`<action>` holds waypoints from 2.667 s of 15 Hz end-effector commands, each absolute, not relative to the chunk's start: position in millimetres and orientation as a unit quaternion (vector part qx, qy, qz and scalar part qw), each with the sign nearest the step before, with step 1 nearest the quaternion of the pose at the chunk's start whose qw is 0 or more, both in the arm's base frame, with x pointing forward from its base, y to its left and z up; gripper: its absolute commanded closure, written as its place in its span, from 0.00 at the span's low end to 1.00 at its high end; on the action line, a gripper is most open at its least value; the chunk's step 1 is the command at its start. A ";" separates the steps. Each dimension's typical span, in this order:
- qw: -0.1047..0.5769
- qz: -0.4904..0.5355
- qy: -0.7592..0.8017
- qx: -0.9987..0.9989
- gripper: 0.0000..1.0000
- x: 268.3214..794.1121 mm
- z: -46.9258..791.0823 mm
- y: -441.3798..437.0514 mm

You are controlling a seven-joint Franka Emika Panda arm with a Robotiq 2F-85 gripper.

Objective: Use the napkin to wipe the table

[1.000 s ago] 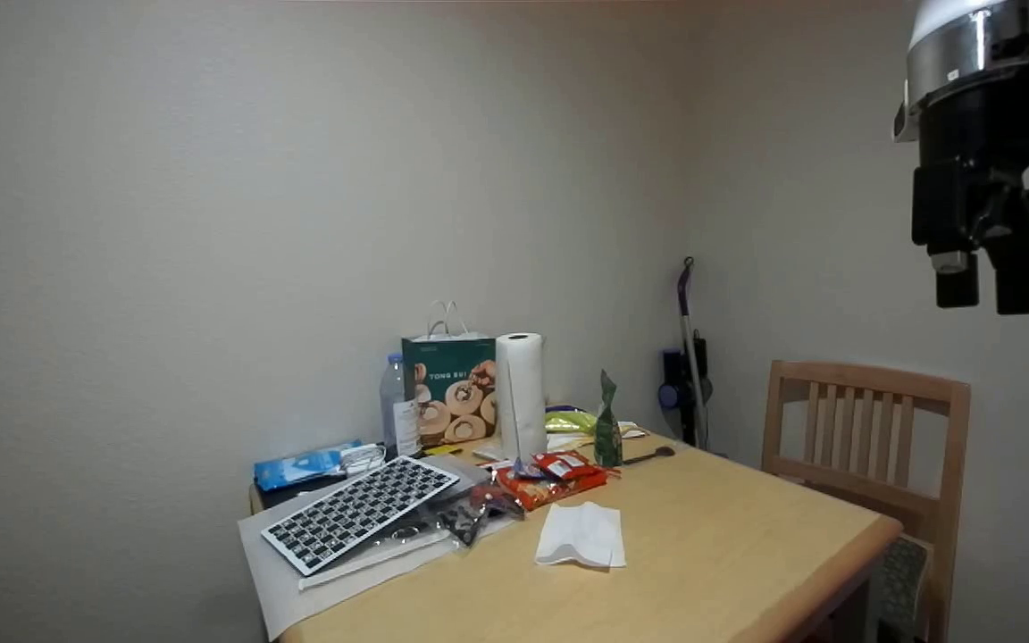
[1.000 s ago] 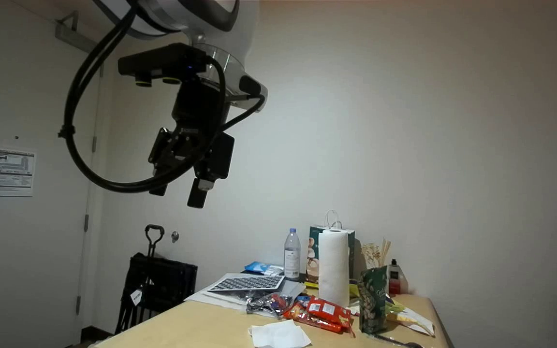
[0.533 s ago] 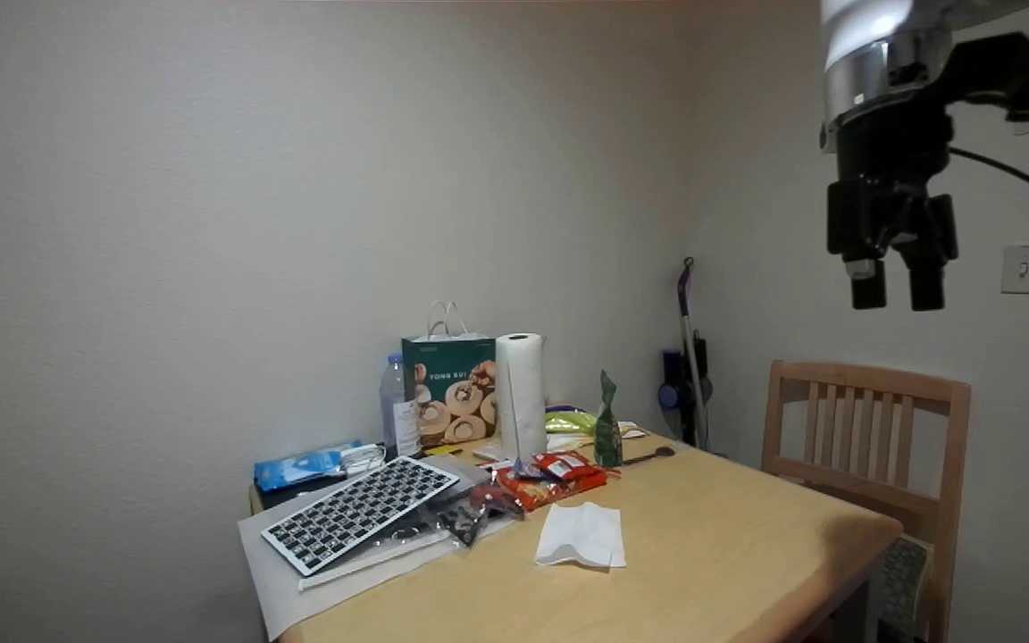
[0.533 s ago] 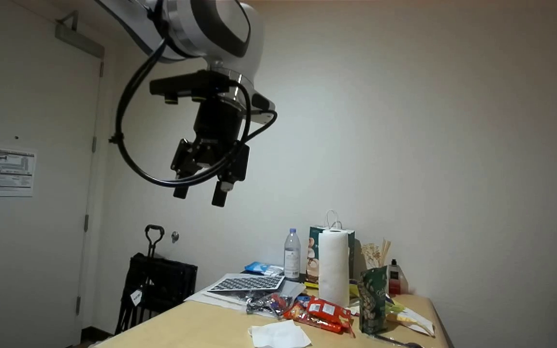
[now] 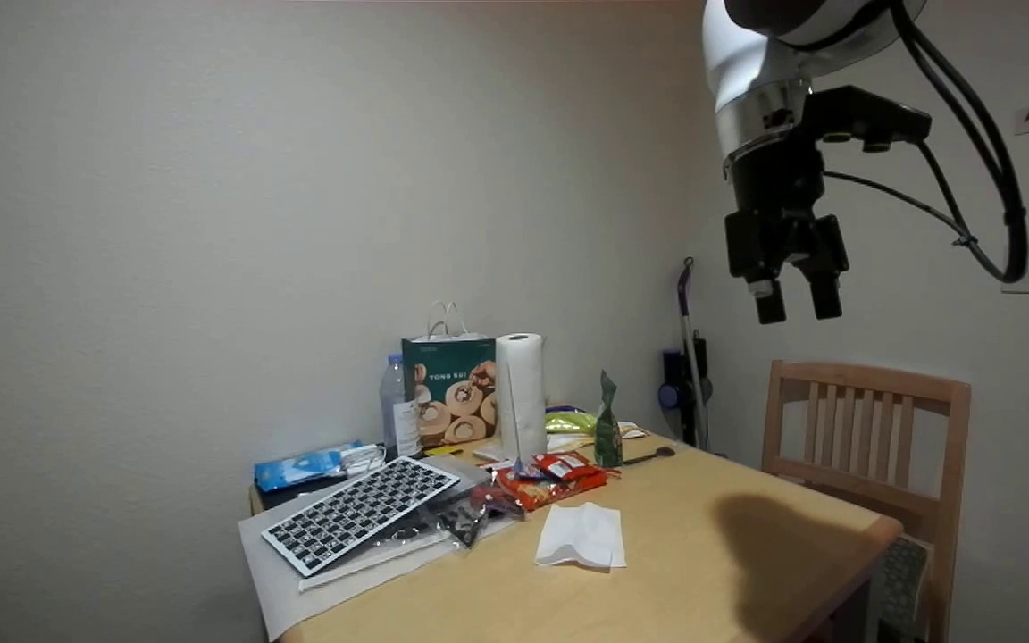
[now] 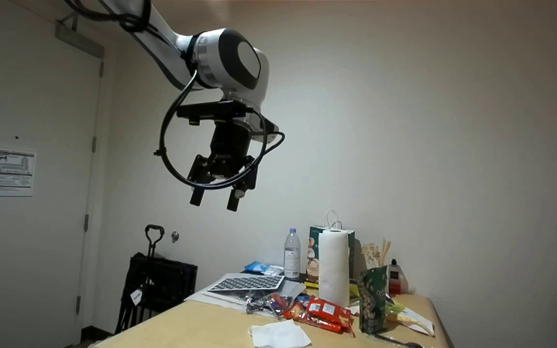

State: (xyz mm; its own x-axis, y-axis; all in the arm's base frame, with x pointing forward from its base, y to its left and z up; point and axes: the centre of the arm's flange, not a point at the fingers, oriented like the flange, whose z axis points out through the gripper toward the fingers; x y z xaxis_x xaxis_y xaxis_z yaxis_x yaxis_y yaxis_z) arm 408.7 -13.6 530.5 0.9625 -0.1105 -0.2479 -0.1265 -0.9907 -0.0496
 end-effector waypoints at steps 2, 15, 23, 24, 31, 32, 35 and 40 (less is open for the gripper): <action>0.033 0.122 0.060 -0.990 0.00 407.8 532.1 -13.6; 0.049 0.217 0.013 -0.975 0.00 459.4 431.1 -30.1; 0.075 0.231 0.044 -0.969 0.00 500.8 404.1 -3.7; 0.071 0.225 0.061 -0.970 0.00 516.6 398.1 6.6; 0.038 0.180 0.105 -0.977 0.00 564.0 377.0 46.2; 0.036 0.179 0.109 -0.977 0.00 571.1 374.8 48.4; 0.037 0.176 0.113 -0.977 0.00 577.1 374.6 46.1; 0.003 0.097 0.260 -0.961 0.00 600.8 331.4 26.9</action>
